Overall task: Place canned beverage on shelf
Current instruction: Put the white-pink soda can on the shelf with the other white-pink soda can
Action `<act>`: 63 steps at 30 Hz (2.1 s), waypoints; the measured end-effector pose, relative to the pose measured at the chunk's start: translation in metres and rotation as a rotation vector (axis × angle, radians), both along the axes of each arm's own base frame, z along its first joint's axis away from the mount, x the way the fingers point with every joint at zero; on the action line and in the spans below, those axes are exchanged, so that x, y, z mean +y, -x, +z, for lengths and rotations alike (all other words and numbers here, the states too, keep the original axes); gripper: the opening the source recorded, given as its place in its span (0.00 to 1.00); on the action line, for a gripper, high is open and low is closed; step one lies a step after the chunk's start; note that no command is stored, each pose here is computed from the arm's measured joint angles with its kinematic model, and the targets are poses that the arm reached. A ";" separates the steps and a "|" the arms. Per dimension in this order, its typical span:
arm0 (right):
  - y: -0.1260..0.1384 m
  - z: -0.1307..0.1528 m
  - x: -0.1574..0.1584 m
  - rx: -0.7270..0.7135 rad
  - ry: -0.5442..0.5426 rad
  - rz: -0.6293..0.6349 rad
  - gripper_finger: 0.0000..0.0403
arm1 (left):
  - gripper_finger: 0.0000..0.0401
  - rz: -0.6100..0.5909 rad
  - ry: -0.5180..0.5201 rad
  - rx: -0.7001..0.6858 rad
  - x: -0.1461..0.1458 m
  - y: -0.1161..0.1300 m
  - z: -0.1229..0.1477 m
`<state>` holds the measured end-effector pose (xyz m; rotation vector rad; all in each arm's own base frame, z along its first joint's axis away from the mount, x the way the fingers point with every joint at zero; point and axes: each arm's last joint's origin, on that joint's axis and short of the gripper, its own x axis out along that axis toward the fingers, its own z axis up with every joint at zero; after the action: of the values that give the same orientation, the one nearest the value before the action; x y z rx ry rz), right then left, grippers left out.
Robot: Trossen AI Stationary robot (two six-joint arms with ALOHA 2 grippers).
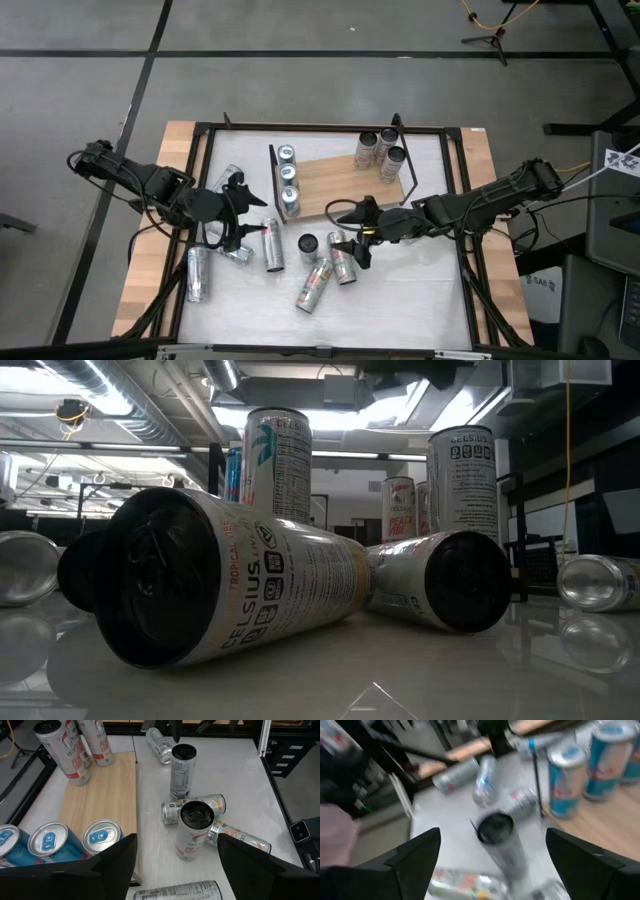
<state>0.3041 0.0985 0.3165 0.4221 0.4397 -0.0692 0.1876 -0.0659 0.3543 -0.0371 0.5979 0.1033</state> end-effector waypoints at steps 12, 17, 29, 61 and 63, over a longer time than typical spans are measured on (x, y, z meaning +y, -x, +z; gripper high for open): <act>-0.009 0.017 0.002 -0.203 -0.128 -0.080 0.88 | 0.67 0.000 0.001 -0.002 0.000 0.000 0.000; -0.019 0.013 0.005 -0.216 -0.119 -0.106 0.88 | 0.67 0.000 0.002 -0.004 0.000 0.000 0.000; -0.075 -0.007 0.022 0.044 -0.008 -0.220 0.88 | 0.67 -0.001 0.001 -0.002 0.000 0.000 0.000; -0.114 -0.066 0.035 0.285 -0.068 -0.388 0.88 | 0.67 -0.006 0.001 0.010 -0.001 -0.003 -0.002; -0.114 -0.068 0.035 0.292 -0.069 -0.384 0.88 | 0.67 -0.006 0.001 0.010 -0.001 -0.003 -0.002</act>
<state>0.4183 0.1340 0.2485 0.5632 0.6451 -0.4939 0.1904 -0.0674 0.3523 -0.0358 0.6080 0.0971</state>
